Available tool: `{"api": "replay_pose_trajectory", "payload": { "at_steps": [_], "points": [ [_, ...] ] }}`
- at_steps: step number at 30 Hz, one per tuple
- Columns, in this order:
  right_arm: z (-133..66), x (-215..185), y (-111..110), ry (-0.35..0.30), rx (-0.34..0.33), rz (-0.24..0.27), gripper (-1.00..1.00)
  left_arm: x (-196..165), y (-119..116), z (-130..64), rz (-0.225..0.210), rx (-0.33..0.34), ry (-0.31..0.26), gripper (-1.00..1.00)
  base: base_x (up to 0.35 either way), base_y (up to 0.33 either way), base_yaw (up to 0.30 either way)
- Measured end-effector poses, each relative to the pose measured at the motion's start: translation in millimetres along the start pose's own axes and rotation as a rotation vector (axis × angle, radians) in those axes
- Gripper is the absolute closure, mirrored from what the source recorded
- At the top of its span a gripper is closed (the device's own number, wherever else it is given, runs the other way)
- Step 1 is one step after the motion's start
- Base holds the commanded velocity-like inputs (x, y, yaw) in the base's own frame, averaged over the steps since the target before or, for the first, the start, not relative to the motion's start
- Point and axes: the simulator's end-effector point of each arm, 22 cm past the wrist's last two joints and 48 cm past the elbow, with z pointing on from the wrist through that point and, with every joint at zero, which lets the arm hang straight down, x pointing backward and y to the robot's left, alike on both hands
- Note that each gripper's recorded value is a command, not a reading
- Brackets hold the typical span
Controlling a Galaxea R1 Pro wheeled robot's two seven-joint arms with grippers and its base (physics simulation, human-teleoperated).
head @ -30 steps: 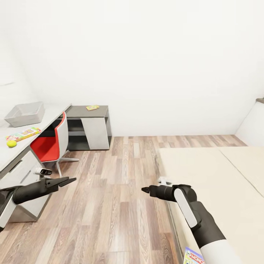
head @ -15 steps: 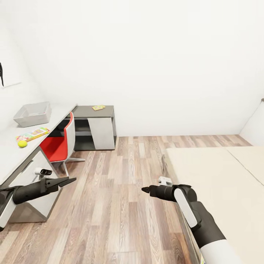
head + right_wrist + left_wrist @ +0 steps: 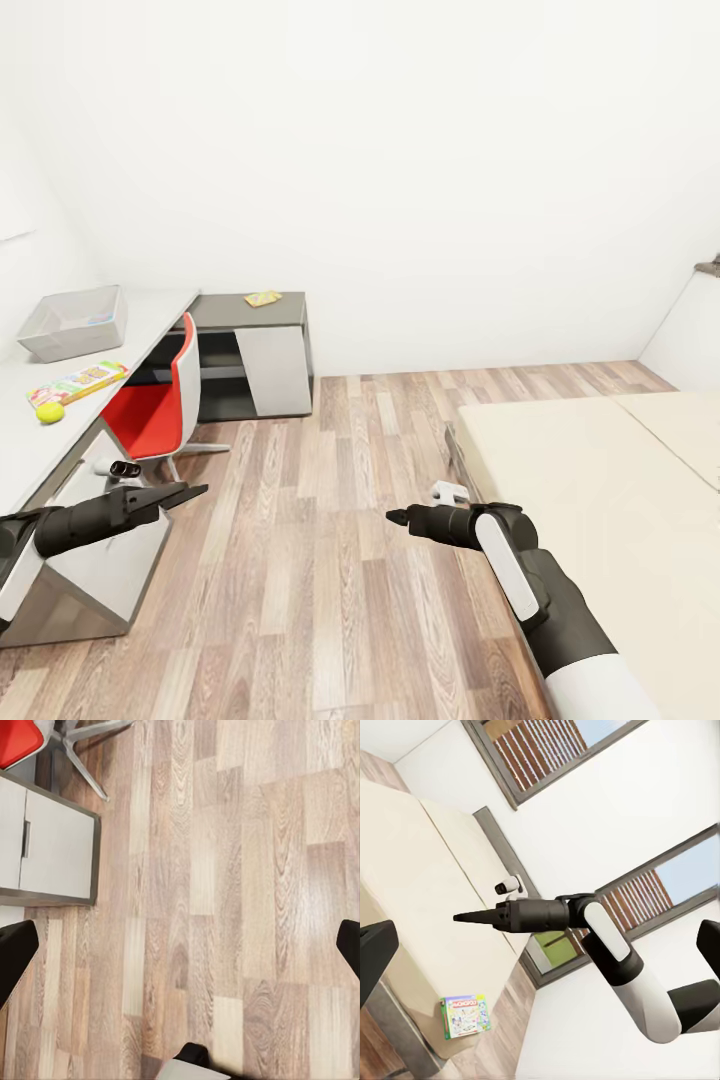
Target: Put all the toys in the child's room - the three board games (two on the bed and one on the table), the two jigsaw puzzles on the table, and the tennis ball on the table - inside the toy box on the table in the child's room.
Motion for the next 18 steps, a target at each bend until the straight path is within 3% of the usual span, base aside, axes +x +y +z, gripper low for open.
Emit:
{"api": "replay_pose_trajectory", "payload": {
  "at_steps": [10, 18],
  "points": [
    [-0.2, -0.7, 0.5, -0.001, -0.001, 0.0, -1.0, 0.0, 0.0, 0.0, 0.0, 0.0, 0.0, -1.0, 0.181, 0.252, -0.276],
    [0.3, -0.2, 0.5, 0.0, -0.001, -0.001, -1.0, -0.1, 0.2, 0.1, 0.0, 0.0, 0.0, -1.0, 0.049, 0.275, -0.28]
  ]
}}
